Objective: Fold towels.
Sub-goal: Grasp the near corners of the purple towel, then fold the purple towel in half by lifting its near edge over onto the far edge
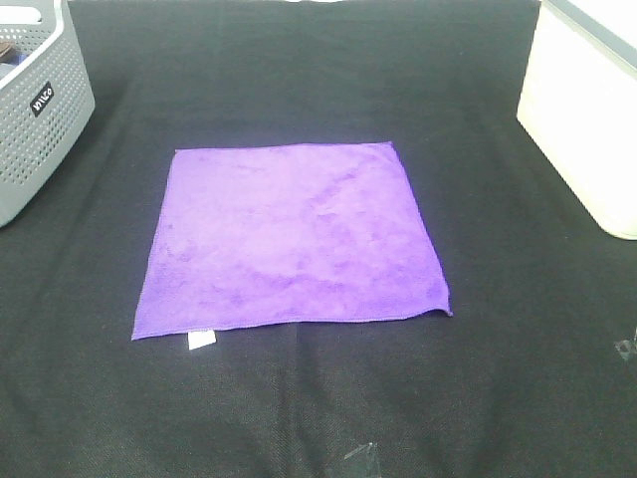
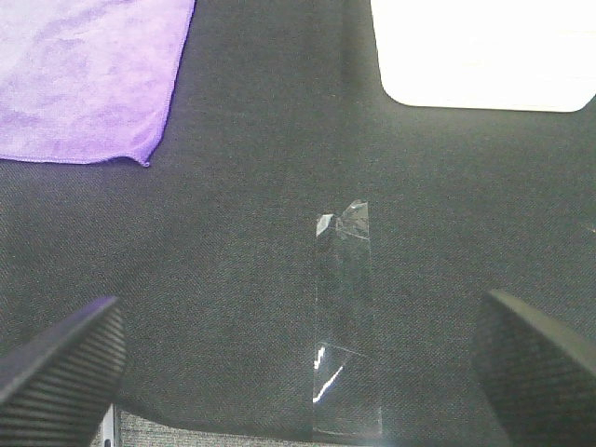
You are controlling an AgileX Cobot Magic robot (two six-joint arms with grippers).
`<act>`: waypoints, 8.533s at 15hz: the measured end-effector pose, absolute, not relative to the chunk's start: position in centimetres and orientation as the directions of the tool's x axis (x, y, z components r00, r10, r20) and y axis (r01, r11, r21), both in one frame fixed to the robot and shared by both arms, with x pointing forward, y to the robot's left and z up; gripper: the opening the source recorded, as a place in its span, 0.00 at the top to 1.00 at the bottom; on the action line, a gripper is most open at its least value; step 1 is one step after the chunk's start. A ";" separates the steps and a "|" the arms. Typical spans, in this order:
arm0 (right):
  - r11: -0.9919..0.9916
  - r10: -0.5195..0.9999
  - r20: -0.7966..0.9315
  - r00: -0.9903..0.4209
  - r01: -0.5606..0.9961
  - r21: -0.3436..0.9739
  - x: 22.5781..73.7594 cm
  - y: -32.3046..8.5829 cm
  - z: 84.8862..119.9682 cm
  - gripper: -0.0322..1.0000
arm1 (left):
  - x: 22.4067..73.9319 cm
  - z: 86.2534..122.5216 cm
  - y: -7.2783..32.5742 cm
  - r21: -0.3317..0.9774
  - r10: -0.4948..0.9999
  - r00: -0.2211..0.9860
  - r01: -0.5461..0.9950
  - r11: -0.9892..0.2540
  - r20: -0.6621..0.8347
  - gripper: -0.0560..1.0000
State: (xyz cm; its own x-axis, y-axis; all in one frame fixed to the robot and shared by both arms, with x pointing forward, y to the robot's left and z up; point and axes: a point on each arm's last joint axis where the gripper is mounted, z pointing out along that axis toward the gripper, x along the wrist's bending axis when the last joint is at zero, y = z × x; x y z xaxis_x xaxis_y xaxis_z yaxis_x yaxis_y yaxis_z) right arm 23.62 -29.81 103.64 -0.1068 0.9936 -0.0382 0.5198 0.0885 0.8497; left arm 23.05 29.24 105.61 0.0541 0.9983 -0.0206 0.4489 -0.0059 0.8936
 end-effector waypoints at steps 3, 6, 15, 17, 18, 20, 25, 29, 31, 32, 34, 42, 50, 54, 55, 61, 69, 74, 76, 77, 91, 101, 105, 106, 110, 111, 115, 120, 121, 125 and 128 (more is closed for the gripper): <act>0.089 0.994 -0.038 -0.107 0.520 0.850 23.6 -29.8 103.6 0.04 | 23.1 105.6 29.2 0.894 0.998 0.054 0.449 -0.005 -0.022 0.01; 0.089 0.994 -0.038 -0.107 0.520 0.850 23.6 -29.8 103.6 0.04 | 23.1 105.6 29.2 0.894 0.998 0.053 0.449 -0.004 -0.022 0.01; 0.043 0.981 0.129 -0.149 0.800 0.598 34.1 -27.7 110.8 0.04 | 32.4 111.2 29.8 0.597 0.998 -0.010 0.801 0.049 -0.068 0.01; 0.075 0.968 0.172 -0.181 0.868 0.491 39.3 -26.9 109.2 0.04 | 36.9 109.4 29.8 0.460 0.997 0.013 0.888 0.024 -0.076 0.01; 0.097 0.954 0.211 -0.213 0.884 0.457 41.4 -26.3 107.9 0.04 | 38.7 108.4 29.7 0.411 0.995 0.034 0.911 0.007 -0.093 0.01; 0.106 0.903 0.337 -0.265 0.900 0.422 46.3 -24.6 104.9 0.04 | 42.8 105.6 29.6 0.318 0.967 0.058 0.948 0.025 -0.248 0.01; 0.069 0.837 0.500 -0.223 0.949 0.308 52.2 -23.0 100.0 0.04 | 47.8 101.3 29.2 0.288 0.861 0.144 0.958 0.002 -0.488 0.01; 0.009 0.790 0.594 -0.153 0.971 0.238 53.6 -22.5 98.4 0.05 | 48.8 100.9 29.6 0.333 0.878 0.140 0.943 0.024 -0.458 0.01; -0.044 0.730 0.671 -0.134 0.969 0.242 55.2 -24.2 98.9 0.05 | 50.4 99.7 29.7 0.293 0.865 0.112 0.955 0.042 -0.489 0.01; -0.044 0.730 0.671 -0.134 0.969 0.242 55.2 -24.2 98.9 0.05 | 50.4 99.7 29.7 0.293 0.865 0.112 0.955 0.042 -0.489 0.01; -0.071 0.649 0.743 -0.161 0.960 0.271 56.4 -27.5 99.1 0.05 | 52.9 97.7 30.1 0.246 0.860 0.075 0.967 0.060 -0.505 0.01; 0.066 0.763 0.613 -0.204 0.969 0.240 56.6 -25.6 96.3 0.05 | 54.8 94.7 29.7 0.166 0.828 0.036 0.984 0.069 -0.559 0.01; 0.036 0.793 0.605 -0.068 0.997 0.066 58.8 -25.9 89.3 0.05 | 56.7 90.2 29.0 0.091 0.783 0.034 0.995 0.029 -0.621 0.03; 0.035 0.799 0.598 -0.066 0.997 0.062 60.1 -26.0 87.6 0.05 | 57.1 88.8 28.2 0.087 0.796 0.050 0.996 0.003 -0.604 0.03; 0.042 0.789 0.611 -0.063 0.998 0.049 60.4 -25.9 87.3 0.06 | 57.3 88.3 27.7 0.090 0.801 0.061 0.996 -0.010 -0.596 0.05; 0.032 0.760 0.650 -0.030 0.999 0.009 60.7 -25.8 86.5 0.06 | 58.5 86.4 25.9 0.048 0.769 0.045 0.999 -0.018 -0.638 0.10; 0.079 0.744 0.668 -0.033 0.996 -0.039 60.4 -22.9 85.5 0.16 | 58.7 85.7 21.6 0.012 0.763 0.071 0.996 -0.083 -0.642 0.21; 0.133 0.770 0.633 -0.077 0.990 -0.042 59.9 -19.6 84.2 0.67 | 59.8 85.2 17.7 -0.028 0.776 0.105 0.987 -0.157 -0.622 0.41; 0.135 0.779 0.621 -0.082 0.990 -0.039 59.9 -19.7 84.0 0.82 | 59.9 85.0 18.0 -0.032 0.802 0.095 0.989 -0.141 -0.590 0.63; 0.137 0.782 0.618 -0.085 0.990 -0.038 59.9 -19.8 83.9 0.88 | 59.9 84.8 18.0 -0.034 0.809 0.094 0.990 -0.140 -0.580 0.74; 0.144 0.732 0.681 -0.028 0.983 -0.114 56.6 -19.1 90.0 0.96 | 57.7 90.1 19.6 -0.019 0.856 0.311 0.937 -0.349 -0.413 0.95; 0.086 0.786 0.598 -0.158 0.985 0.147 67.1 -18.5 93.0 0.96 | 65.5 92.8 19.6 0.156 0.881 0.274 0.960 -0.231 -0.386 0.95; 0.042 0.792 0.586 -0.171 0.973 0.227 72.1 -17.9 92.6 0.96 | 70.2 92.9 20.6 0.250 0.879 0.273 0.951 -0.184 -0.391 0.95; 0.031 0.796 0.581 -0.167 0.971 0.238 73.2 -17.9 92.1 0.96 | 71.1 92.9 20.8 0.269 0.878 0.269 0.948 -0.170 -0.395 0.95; -0.007 0.802 0.574 -0.164 0.959 0.284 75.9 -17.6 91.1 0.96 | 73.3 91.7 20.7 0.297 0.874 0.277 0.941 -0.162 -0.400 0.95; -0.018 0.802 0.578 -0.154 0.960 0.280 76.2 -17.6 90.7 0.96 | 73.5 91.1 20.7 0.290 0.874 0.274 0.943 -0.163 -0.402 0.95; -0.021 0.807 0.571 -0.150 0.959 0.282 76.6 -17.6 89.9 0.96 | 74.3 90.8 20.8 0.337 0.883 0.271 0.931 -0.139 -0.382 0.95; -0.025 0.813 0.563 -0.150 0.956 0.291 76.7 -17.7 90.0 0.96 | 74.9 90.5 20.8 0.378 0.890 0.252 0.920 -0.100 -0.379 0.95; -0.028 0.814 0.561 -0.150 0.955 0.295 76.7 -17.7 90.0 0.96 | 75.0 90.6 20.8 0.386 0.891 0.250 0.918 -0.092 -0.380 0.94; -0.032 0.820 0.552 -0.152 0.951 0.309 76.9 -17.8 89.9 0.96 | 75.4 90.5 20.9 0.425 0.897 0.239 0.903 -0.064 -0.372 0.82; -0.018 0.833 0.530 -0.159 0.949 0.314 76.9 -17.9 89.8 0.91 | 75.6 90.1 20.9 0.434 0.902 0.234 0.899 -0.059 -0.363 0.66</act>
